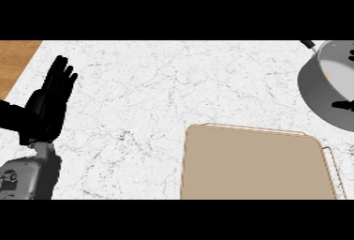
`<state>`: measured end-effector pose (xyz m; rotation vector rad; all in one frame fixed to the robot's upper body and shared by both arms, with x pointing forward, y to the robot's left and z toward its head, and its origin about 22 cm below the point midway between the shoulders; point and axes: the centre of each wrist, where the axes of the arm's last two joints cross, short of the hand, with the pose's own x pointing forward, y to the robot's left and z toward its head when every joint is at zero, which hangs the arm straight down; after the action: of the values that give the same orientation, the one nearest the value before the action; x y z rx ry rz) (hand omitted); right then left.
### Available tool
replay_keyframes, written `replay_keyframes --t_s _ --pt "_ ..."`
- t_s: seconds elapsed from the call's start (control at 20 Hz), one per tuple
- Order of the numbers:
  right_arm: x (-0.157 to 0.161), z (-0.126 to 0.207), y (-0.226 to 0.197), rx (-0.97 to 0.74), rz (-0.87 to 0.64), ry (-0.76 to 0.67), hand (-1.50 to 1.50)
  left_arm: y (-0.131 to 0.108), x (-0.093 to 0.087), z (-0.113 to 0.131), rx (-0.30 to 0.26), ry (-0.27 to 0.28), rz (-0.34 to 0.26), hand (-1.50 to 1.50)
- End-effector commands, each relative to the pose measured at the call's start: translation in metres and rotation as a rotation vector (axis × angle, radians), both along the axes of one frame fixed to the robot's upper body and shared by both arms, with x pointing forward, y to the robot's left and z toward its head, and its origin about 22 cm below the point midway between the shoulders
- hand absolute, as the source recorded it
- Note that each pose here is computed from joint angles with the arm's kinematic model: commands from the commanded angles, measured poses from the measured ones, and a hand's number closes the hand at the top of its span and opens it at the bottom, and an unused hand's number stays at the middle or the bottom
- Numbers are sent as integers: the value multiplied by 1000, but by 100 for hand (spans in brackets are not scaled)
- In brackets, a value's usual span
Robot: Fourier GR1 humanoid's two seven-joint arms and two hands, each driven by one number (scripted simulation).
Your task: Pick the lemon from the tray and place it in the pot
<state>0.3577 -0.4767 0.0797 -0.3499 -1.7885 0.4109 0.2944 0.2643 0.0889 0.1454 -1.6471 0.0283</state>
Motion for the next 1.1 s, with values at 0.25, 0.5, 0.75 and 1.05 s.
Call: replay_keyframes --t_s 0.25,0.5,0.75,1.05 --pt "-30 31 -49 188 -3 -23 -150 0 3 7 -4 -1 -10 0" --pt "-50 36 -69 212 -16 -20 -150 0 -2 -6 2 3 -6 0" --pt "-64 55 -87 201 -3 -4 -150 -6 2 2 -9 -16 0 0" --pt "-74 56 -94 187 -28 9 -150 -5 -1 2 -13 -8 -3 0"
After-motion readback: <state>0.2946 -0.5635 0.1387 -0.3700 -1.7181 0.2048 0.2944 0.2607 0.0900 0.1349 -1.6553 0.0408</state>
